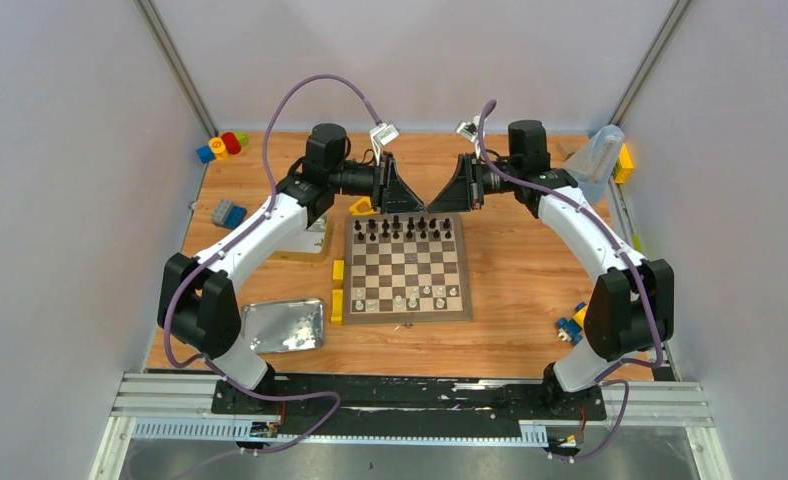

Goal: Set up the chess pieces on the board
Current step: Place the chess piece on the chessboard.

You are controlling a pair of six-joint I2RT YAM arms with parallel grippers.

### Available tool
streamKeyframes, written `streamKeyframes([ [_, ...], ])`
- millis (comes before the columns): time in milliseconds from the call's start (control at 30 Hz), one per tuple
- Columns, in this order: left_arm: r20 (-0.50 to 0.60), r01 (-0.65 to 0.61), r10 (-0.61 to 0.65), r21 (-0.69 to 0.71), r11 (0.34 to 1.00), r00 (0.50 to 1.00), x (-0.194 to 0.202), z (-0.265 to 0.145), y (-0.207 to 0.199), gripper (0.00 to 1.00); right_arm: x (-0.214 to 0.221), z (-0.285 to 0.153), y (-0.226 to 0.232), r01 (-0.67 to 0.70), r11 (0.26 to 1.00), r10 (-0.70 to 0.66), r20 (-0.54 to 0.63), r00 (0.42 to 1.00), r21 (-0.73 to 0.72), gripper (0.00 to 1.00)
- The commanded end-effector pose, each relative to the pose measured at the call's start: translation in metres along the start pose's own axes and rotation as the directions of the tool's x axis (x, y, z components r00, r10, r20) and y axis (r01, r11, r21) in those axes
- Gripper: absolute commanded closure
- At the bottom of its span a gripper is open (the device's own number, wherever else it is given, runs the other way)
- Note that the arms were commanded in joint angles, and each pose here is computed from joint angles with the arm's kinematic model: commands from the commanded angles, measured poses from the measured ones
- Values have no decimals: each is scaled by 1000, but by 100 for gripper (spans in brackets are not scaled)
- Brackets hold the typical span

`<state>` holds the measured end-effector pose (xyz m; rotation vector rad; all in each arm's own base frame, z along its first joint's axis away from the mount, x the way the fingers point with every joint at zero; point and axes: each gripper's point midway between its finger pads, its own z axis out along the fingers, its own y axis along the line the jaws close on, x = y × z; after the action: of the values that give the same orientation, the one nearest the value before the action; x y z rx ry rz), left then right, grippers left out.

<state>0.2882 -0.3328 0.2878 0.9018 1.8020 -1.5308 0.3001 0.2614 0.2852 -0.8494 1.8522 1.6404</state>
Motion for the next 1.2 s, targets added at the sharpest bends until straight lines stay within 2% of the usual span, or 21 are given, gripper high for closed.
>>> streamKeyframes([
  [0, 38, -33, 31, 59, 998, 999, -19, -1, -14, 61, -5, -4, 5, 36, 999, -35, 14, 999, -24, 96],
  [200, 33, -17, 15, 73, 997, 999, -15, -1, -14, 66, -6, -6, 5, 31, 999, -31, 19, 999, -25, 96],
  [433, 25, -4, 3, 73, 997, 1000, -11, 0, -12, 60, -8, -8, 5, 28, 999, -27, 25, 999, -27, 96],
  [867, 16, 12, -13, 73, 997, 1000, -6, 2, -9, 60, -11, -9, 5, 21, 999, -20, 31, 999, -37, 96],
  [1167, 18, 16, -18, 87, 996, 1000, -7, 5, -11, 66, -10, -8, -1, 10, 999, -9, 28, 1000, -37, 96],
])
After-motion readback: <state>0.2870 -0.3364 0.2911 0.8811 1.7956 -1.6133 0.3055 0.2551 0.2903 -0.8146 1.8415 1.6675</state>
